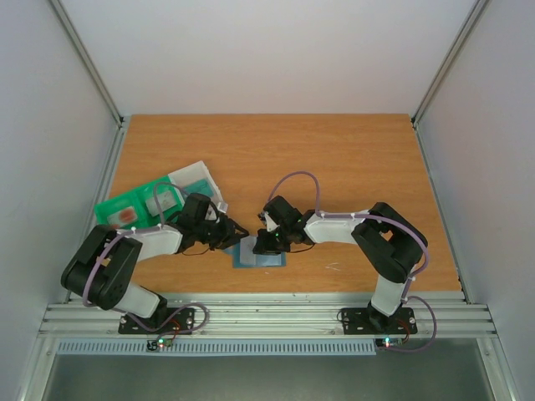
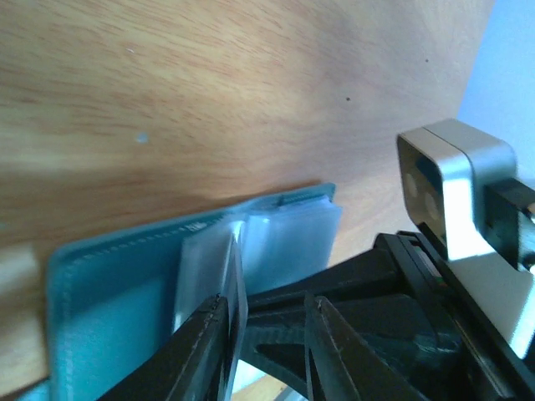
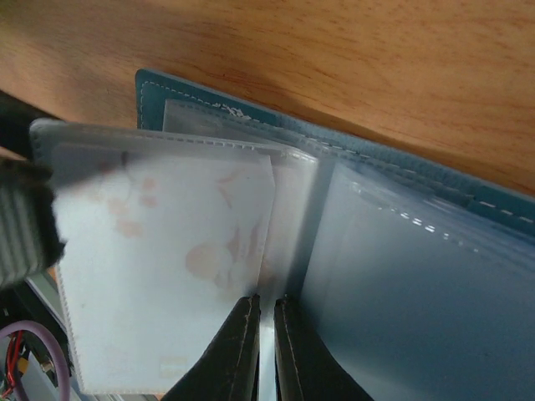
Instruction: Take the credit cards out of the card holder
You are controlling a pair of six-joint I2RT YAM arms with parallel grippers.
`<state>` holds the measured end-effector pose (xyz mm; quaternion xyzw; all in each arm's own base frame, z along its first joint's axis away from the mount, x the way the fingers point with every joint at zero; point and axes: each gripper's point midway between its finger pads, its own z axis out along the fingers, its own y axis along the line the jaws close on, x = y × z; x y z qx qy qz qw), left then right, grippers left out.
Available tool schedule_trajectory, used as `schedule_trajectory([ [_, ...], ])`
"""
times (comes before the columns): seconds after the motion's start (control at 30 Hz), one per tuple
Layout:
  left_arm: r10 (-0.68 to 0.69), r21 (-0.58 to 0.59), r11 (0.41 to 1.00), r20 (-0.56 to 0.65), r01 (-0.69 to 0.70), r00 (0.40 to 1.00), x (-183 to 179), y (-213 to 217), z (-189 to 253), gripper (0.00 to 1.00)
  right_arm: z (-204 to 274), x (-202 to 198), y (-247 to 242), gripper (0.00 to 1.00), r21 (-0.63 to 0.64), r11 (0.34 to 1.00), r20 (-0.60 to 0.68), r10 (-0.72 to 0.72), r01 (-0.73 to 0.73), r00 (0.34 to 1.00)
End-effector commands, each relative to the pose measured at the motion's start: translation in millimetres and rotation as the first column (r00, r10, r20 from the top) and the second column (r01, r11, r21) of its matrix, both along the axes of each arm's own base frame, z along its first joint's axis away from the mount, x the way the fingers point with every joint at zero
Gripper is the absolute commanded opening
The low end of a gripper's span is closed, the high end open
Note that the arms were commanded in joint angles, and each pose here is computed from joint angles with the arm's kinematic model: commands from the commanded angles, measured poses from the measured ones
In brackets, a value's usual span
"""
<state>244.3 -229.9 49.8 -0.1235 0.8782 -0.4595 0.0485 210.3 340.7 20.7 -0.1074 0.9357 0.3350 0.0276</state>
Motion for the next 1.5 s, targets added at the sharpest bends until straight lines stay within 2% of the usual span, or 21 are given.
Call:
schedule_trajectory([
  [0.0,-0.035,-0.026,0.999,0.045,0.037,0.998,-0.3,-10.9,18.4,0.28,0.0,0.6,-6.8,0.07,-0.032,0.999,0.028,-0.005,0.006,1.000],
  [0.3,-0.042,-0.034,0.998,0.045,0.043,0.998,-0.8,-12.9,19.1,0.27,30.0,4.5,-5.2,0.10,0.010,1.000,0.081,0.015,-0.015,0.997],
  [0.57,-0.083,-0.048,0.995,0.024,0.084,0.996,-4.3,-28.3,16.2,0.27,33.7,6.4,-7.5,0.09,-0.005,1.000,0.085,0.008,-0.008,0.996],
  [0.73,-0.136,0.006,0.991,0.037,0.135,0.990,-12.5,-43.3,17.8,0.28,37.0,7.6,-30.4,0.10,-0.078,0.996,0.109,-0.023,0.031,0.994],
  [1.03,-0.187,0.010,0.982,0.049,0.187,0.981,-13.9,-71.3,20.8,0.30,46.9,8.2,-79.7,0.10,-0.152,0.979,0.191,-0.104,0.134,0.976],
  [1.23,-0.206,0.082,0.977,0.095,0.199,0.974,-9.5,-65.7,20.3,0.30,70.3,9.6,-75.5,0.14,-0.091,0.986,0.217,-0.114,0.136,0.969],
  [1.4,-0.185,0.134,0.977,0.122,0.168,0.975,-6.5,-55.5,13.5,0.28,76.5,9.2,-58.2,0.14,-0.013,0.993,0.176,-0.112,0.116,0.978],
  [1.47,-0.187,0.179,0.969,0.079,0.171,0.979,-11.6,-46.8,2.2,0.27,72.7,8.7,-53.2,0.13,-0.001,0.994,0.153,-0.110,0.112,0.982],
])
